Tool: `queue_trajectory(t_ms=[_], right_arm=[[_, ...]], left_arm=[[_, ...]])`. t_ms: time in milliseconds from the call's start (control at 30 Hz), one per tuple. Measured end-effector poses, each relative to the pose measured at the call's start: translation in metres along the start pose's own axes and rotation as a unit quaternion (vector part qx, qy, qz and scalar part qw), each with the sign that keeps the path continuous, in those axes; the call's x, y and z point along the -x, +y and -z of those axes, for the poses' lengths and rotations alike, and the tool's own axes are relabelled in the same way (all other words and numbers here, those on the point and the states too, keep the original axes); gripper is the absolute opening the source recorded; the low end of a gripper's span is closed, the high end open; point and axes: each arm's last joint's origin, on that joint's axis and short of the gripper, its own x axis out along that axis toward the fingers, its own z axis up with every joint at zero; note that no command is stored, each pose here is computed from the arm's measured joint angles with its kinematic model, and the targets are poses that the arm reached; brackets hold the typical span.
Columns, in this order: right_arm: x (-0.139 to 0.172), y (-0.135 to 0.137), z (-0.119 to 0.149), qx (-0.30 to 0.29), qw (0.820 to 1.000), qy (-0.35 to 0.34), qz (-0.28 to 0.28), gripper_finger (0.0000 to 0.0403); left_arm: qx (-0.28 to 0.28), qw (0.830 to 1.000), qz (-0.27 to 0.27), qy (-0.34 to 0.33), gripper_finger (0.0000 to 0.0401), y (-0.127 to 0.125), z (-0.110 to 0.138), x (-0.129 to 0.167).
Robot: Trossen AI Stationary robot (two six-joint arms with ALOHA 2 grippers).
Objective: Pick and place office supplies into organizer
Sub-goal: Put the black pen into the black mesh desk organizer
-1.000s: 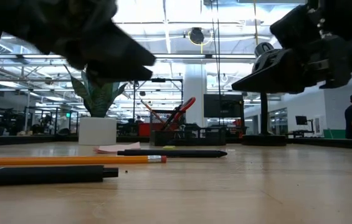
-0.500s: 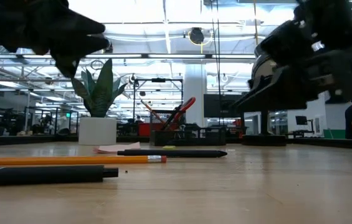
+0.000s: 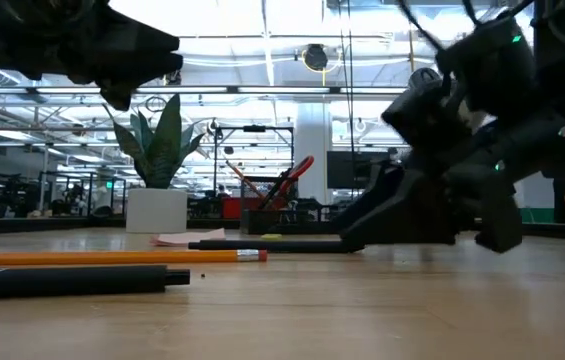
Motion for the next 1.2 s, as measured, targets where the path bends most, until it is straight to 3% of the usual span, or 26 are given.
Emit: queue_trajectory(t_ms=[433,700,1033,1200], right_arm=[[-0.008,-0.016,0.010,-0.126,0.991,0.045,-0.019,0.0156],[-0.009,-0.013,0.009,-0.124,0.991,0.044,-0.026,0.0112],[-0.008,-0.011,0.010,-0.080,0.995,0.050,-0.038,0.0025],[-0.009,-0.011,0.007,-0.072,0.996,0.028,-0.040,0.0023]], left_arm=[[-0.009,0.999,-0.034,-0.035,0.0136,0.015,-0.008,-0.006],[0.028,0.998,-0.036,-0.031,0.0136,0.016,-0.007,-0.007],[0.062,0.997,-0.035,-0.016,0.0136,0.015,-0.004,-0.006],[0.080,0.996,-0.037,-0.012,0.0136,0.016,-0.003,-0.007]])
